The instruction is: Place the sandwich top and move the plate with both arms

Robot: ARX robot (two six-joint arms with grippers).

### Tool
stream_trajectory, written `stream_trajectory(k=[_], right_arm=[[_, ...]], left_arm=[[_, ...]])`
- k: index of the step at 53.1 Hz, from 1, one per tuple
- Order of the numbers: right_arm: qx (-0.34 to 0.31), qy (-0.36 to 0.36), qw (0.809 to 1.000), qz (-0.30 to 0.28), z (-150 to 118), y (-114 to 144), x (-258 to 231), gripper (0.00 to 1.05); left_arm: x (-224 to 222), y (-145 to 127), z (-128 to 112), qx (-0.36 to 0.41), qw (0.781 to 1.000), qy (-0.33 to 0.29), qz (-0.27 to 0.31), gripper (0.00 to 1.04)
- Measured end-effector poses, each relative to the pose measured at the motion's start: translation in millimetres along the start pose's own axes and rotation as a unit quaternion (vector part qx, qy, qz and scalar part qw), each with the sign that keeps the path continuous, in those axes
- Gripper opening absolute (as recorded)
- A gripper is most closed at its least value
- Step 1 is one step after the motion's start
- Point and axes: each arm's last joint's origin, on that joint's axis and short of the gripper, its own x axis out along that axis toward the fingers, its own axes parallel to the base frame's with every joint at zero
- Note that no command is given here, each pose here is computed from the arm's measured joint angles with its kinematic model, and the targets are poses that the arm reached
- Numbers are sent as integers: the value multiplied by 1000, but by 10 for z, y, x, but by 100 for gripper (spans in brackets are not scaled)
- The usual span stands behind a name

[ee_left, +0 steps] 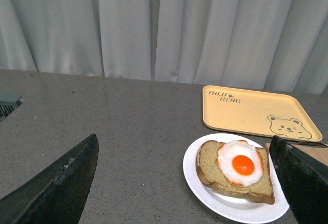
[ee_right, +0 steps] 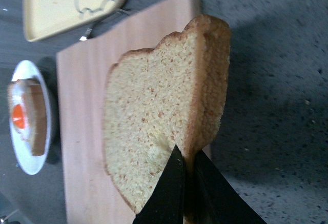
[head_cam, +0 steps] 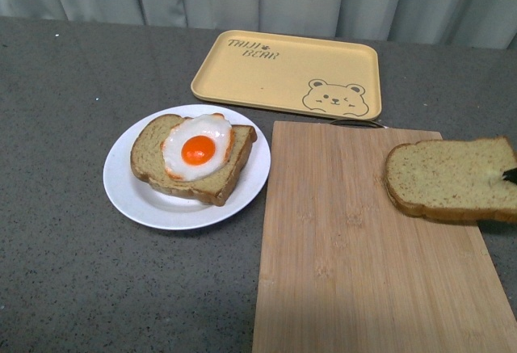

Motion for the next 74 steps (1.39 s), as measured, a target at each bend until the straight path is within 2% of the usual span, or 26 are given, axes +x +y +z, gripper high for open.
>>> stream_trajectory(k=[3,9,16,28,37,51,60,70,74], right_arm=[[-17,-11,1000,19,29,115,-73,1],[-56,-41,992,103,87,483,-122,1],[-63,-40,984,164,58,878,96,1],[-46,8,974,222,-96,1412,711,1],[-26,46,969,243,-198,1676,1168,1],[23,88,966,241,-380,1838,1678,1],[46,108,968,222,-490,1806,1848,1],[54,112,973,196,-493,1767,1922,1],[52,115,975,185,-503,1736,1921,13]], left_arm=[[0,0,0,0,1000,0,0,98],[0,0,0,0,1000,0,0,98],[0,0,0,0,1000,0,0,98],[0,0,0,0,1000,0,0,98],[0,0,0,0,1000,0,0,98],[0,0,0,0,1000,0,0,98],[0,0,0,0,1000,0,0,98],[0,0,0,0,1000,0,0,98],[0,0,0,0,1000,0,0,98]])
